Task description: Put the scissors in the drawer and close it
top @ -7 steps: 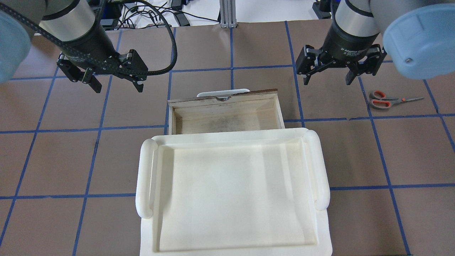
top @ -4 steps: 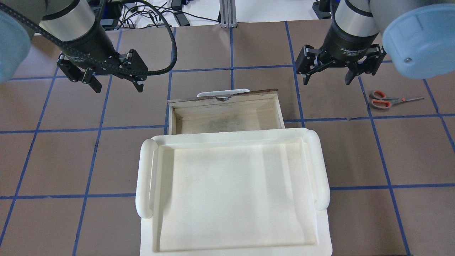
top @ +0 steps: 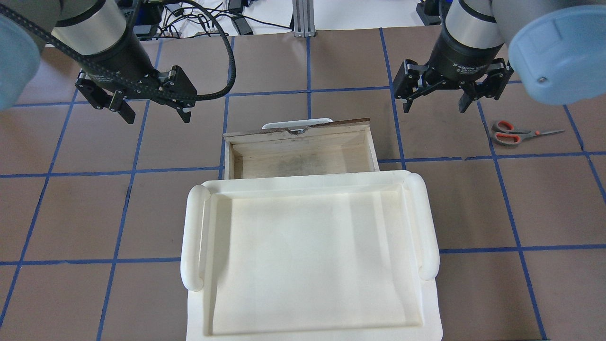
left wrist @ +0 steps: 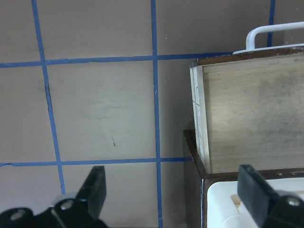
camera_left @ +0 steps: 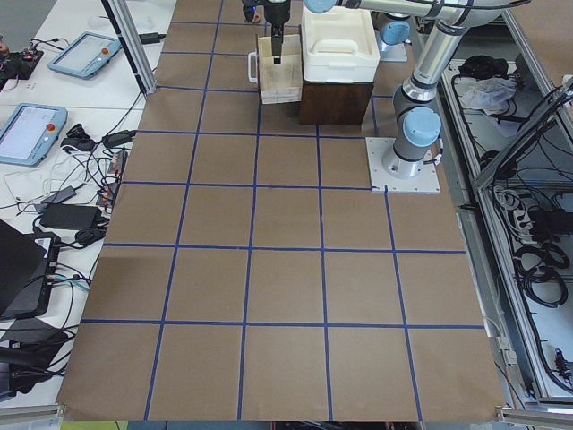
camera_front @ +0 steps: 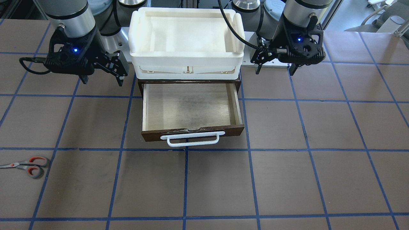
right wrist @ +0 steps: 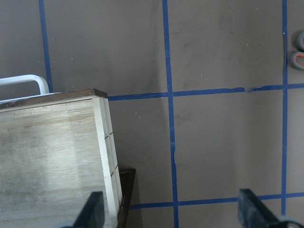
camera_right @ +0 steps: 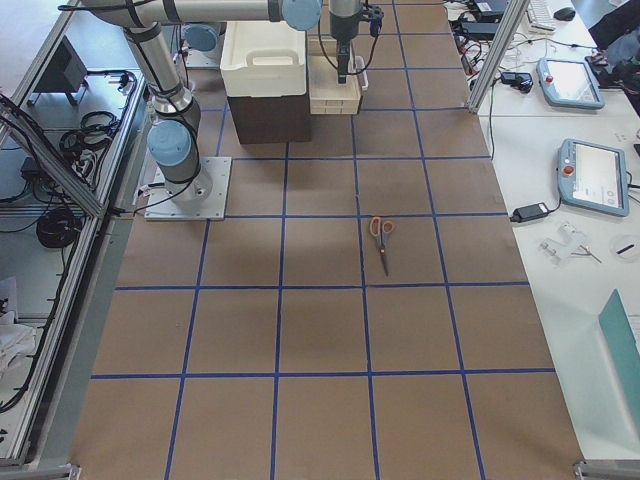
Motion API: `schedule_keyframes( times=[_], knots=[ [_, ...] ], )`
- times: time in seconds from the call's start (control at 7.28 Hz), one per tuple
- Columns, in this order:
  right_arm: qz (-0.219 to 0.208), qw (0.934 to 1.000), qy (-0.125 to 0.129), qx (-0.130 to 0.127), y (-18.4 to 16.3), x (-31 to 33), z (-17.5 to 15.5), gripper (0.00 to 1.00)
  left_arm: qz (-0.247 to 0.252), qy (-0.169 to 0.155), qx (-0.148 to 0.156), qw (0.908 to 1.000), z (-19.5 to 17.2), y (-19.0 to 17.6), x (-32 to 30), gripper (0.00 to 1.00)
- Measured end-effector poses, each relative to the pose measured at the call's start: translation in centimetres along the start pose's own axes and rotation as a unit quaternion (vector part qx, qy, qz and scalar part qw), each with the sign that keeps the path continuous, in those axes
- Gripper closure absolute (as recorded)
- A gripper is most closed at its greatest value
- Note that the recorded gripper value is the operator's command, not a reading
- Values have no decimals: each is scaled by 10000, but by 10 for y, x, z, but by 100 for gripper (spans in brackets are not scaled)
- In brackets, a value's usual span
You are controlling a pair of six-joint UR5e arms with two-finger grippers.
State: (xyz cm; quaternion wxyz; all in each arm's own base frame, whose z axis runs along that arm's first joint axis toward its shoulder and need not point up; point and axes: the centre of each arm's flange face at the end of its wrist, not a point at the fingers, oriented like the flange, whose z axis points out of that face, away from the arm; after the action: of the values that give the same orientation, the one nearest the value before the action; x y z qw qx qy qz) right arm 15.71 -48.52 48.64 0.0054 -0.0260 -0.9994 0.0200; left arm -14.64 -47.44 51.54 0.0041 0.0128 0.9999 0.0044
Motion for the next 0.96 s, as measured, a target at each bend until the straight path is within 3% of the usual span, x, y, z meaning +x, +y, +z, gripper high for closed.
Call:
schedule_keyframes(
  times=[0.96],
  knots=[
    [-40,10000,30,1,-1,2,0,0,0,0,1,10000,0,1,0,0]
  ],
)
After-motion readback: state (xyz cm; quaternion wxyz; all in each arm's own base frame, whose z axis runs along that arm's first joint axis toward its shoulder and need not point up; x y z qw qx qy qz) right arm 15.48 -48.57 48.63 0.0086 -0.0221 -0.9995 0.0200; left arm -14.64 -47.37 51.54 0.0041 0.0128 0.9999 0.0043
